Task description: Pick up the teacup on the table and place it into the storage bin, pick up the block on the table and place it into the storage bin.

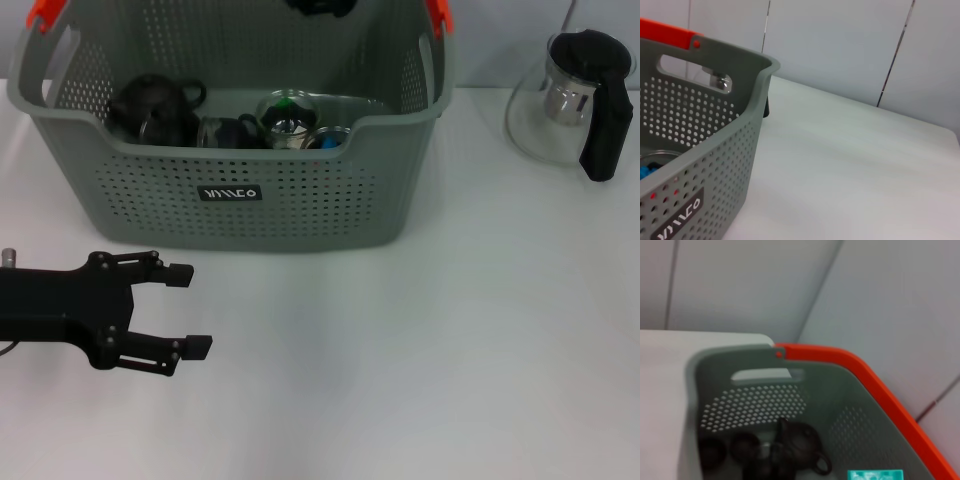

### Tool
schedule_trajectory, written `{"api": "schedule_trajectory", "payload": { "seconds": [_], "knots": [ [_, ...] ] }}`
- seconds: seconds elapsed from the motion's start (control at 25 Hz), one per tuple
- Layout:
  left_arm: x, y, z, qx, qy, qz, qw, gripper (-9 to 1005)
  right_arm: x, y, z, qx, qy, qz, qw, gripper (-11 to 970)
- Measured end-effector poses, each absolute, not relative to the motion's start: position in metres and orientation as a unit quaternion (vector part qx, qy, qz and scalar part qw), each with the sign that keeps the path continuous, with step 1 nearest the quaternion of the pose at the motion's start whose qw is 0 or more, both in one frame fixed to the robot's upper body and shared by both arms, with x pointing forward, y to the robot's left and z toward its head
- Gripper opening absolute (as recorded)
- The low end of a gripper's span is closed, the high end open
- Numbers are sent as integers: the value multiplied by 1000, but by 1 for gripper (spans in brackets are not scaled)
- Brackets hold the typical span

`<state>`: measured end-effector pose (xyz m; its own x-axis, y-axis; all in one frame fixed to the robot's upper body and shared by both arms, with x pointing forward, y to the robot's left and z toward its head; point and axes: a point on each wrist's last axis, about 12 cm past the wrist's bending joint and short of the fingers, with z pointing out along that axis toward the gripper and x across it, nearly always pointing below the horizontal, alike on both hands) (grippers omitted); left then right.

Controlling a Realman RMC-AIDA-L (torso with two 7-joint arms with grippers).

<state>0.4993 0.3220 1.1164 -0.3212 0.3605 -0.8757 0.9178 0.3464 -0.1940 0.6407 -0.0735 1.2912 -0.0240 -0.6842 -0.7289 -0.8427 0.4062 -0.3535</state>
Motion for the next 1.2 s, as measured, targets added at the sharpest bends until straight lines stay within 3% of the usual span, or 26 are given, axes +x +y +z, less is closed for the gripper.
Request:
{"api": "schedule_trajectory", "payload": {
  "seconds": [0.44, 0.88, 1.2],
  "knots": [
    [504, 319, 1119, 448, 722, -364, 381, 933, 659, -88, 1260, -509, 748, 95, 416, 437],
    [504, 318, 1119, 450, 722, -364, 381, 933, 661, -90, 1266, -501, 746, 93, 429, 661],
    [503, 319, 1120, 447, 718, -367, 387, 933, 633, -107, 1297, -487, 706, 119, 500, 942]
  ]
}}
